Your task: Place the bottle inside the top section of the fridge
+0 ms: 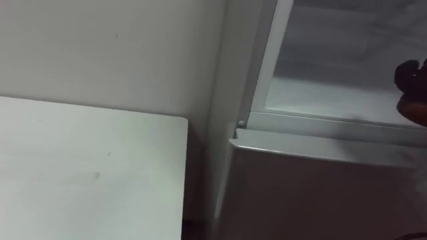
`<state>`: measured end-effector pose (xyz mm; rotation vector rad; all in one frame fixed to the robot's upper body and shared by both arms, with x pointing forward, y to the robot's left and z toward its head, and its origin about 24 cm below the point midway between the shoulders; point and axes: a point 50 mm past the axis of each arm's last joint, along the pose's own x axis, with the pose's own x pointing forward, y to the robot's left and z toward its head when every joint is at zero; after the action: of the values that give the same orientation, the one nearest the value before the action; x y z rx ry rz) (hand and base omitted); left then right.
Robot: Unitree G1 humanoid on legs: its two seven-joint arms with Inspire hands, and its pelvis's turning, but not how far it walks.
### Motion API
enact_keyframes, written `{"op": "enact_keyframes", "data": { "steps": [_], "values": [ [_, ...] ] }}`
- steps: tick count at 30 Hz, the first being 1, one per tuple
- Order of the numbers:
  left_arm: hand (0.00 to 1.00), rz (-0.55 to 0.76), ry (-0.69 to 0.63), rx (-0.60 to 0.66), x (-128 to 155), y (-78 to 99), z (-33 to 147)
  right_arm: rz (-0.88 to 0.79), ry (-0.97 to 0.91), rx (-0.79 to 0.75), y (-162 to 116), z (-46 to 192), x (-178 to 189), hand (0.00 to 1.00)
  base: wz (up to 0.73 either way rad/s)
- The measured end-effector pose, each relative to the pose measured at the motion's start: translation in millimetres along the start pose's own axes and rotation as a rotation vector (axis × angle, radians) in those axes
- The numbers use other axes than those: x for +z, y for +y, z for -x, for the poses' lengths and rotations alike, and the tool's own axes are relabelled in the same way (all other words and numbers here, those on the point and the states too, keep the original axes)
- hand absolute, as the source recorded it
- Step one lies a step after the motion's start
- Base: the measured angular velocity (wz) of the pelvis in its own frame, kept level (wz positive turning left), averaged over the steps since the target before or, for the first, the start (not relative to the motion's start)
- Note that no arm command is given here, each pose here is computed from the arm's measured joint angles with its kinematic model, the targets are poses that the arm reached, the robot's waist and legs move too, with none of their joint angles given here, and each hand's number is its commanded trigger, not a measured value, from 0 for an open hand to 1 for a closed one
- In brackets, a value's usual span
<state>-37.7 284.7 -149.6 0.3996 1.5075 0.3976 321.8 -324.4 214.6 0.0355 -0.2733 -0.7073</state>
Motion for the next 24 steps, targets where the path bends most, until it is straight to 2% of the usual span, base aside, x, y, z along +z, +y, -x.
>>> {"op": "enact_keyframes", "data": {
  "steps": [7,18,24],
  "values": [
    [0.00,0.017,-0.010,0.022,1.5,6.8,-0.5,0.022,0.016,0.057,6.0,1.7,-5.0,1.00,0.03],
    [0.00,0.021,0.019,0.036,-9.7,12.1,0.3,0.111,0.161,0.068,-4.0,-4.3,-42.5,1.00,0.09],
    [0.00,0.020,0.044,0.038,-19.3,12.1,2.2,0.103,0.162,0.067,-4.5,-7.7,-41.6,1.00,0.15]
  ]
}}
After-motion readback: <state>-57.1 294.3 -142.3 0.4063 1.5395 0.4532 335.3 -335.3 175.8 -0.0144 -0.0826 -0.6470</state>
